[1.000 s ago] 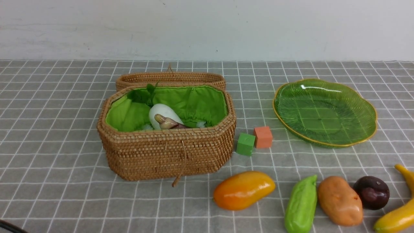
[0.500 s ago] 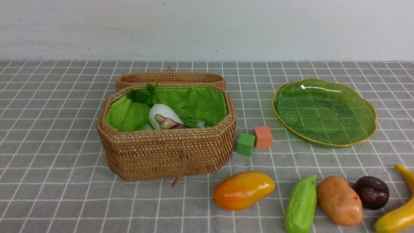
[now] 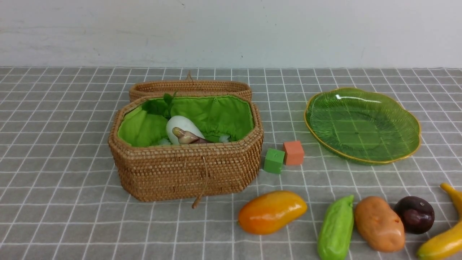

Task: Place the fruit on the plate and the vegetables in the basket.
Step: Use the right arm to grab a potato and put it into the left basket

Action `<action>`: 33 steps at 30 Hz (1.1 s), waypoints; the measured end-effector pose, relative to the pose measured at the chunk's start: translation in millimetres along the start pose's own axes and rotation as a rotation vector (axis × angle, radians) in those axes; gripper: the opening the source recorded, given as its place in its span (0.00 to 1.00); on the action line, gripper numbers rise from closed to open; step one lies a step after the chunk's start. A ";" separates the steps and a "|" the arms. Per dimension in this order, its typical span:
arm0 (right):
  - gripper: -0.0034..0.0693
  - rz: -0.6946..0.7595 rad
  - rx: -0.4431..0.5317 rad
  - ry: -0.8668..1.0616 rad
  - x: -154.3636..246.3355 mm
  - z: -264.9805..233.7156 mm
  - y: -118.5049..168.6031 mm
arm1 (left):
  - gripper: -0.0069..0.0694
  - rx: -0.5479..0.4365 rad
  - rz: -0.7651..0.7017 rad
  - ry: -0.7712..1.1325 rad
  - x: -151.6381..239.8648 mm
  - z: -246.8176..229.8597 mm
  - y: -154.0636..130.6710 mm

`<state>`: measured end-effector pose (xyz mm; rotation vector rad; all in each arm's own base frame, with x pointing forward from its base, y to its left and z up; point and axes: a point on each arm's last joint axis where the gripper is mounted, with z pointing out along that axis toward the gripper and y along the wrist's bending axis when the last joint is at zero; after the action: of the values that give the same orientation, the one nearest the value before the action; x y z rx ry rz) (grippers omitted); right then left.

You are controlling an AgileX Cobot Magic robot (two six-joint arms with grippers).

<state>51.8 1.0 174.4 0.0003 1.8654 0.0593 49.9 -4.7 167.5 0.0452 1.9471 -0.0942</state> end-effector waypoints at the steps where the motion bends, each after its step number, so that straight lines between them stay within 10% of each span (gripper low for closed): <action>1: 0.38 0.000 0.000 0.000 0.0 0.0 0.0 | 0.09 0.000 0.000 0.000 0.0 0.0 0.0; 14: 0.38 0.006 -0.008 -0.046 -2.3 0.9 0.7 | 0.10 0.000 0.000 -0.002 -0.2 0.0 0.0; 24: 0.38 0.203 -0.131 -0.593 -49.0 -14.9 5.8 | 0.11 0.000 0.000 -0.002 -0.2 0.0 0.0; 33: 0.38 0.425 -0.202 -0.616 -160.6 -72.7 9.0 | 0.13 0.000 0.000 -0.002 -0.2 0.0 0.0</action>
<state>28.9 2.1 349.5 0.2495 1.2113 0.4875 50.0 -4.7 167.7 0.0451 1.9447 -0.0943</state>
